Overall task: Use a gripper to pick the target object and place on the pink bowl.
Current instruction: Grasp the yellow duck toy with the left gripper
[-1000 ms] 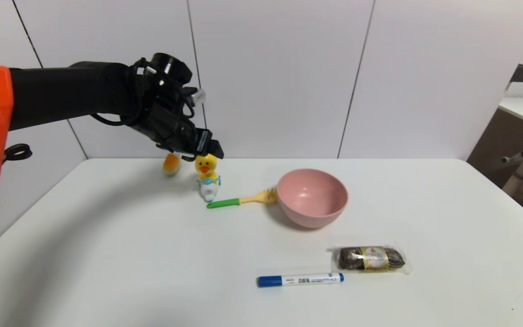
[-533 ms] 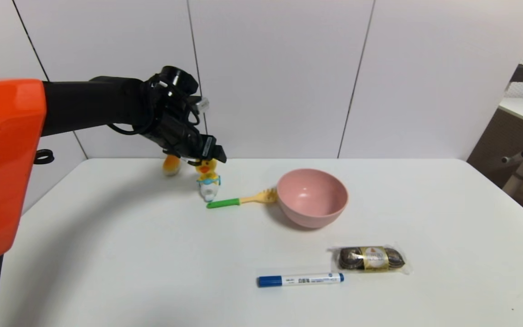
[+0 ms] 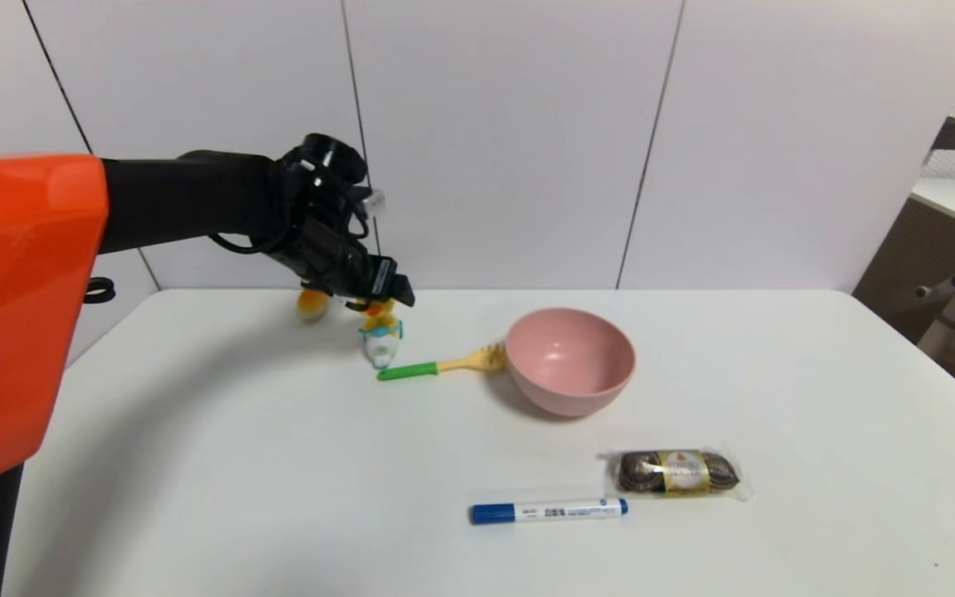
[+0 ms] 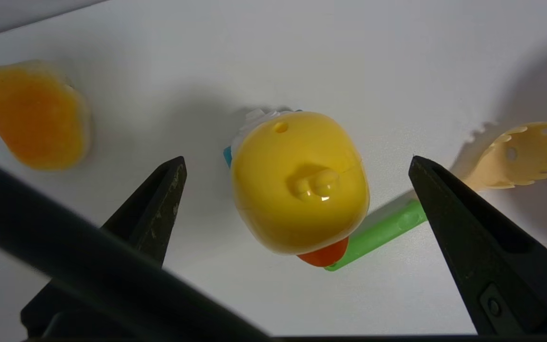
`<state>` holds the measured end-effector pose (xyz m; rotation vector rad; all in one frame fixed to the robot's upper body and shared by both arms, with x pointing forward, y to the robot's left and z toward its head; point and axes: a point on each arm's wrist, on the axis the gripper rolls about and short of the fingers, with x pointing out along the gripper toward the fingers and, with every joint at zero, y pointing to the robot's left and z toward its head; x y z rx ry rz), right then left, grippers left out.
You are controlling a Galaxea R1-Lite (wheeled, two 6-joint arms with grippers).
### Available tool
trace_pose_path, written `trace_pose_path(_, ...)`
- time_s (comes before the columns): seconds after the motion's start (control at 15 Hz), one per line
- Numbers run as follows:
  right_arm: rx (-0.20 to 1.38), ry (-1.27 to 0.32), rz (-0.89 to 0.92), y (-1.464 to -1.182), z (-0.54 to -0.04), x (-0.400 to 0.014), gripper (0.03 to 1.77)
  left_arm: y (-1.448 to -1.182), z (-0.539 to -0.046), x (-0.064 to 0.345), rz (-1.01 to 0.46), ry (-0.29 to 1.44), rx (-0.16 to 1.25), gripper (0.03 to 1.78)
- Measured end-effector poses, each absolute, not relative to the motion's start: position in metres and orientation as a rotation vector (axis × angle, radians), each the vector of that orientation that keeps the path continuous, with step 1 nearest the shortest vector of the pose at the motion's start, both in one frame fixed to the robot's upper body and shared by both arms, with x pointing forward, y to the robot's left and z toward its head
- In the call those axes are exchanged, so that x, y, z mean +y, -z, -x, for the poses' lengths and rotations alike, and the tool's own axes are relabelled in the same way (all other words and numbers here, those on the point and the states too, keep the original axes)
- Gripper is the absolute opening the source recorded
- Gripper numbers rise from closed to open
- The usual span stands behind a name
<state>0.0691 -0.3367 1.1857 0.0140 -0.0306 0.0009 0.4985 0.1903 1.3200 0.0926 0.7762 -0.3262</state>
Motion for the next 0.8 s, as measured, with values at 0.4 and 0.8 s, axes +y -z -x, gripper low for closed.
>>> trace_pose_path(0.4, -0.030, -0.002, -0.014, -1.186, -0.069, -0.337, 1.71, -1.324, -0.496, 0.191, -0.090, 0.319, 0.770, 1.69)
trace_pose_path(0.8, -0.031, -0.001, -0.014, -1.186, -0.069, -0.337, 1.71, -1.331, -0.492, 0.192, -0.031, 0.304, 0.783, 1.69)
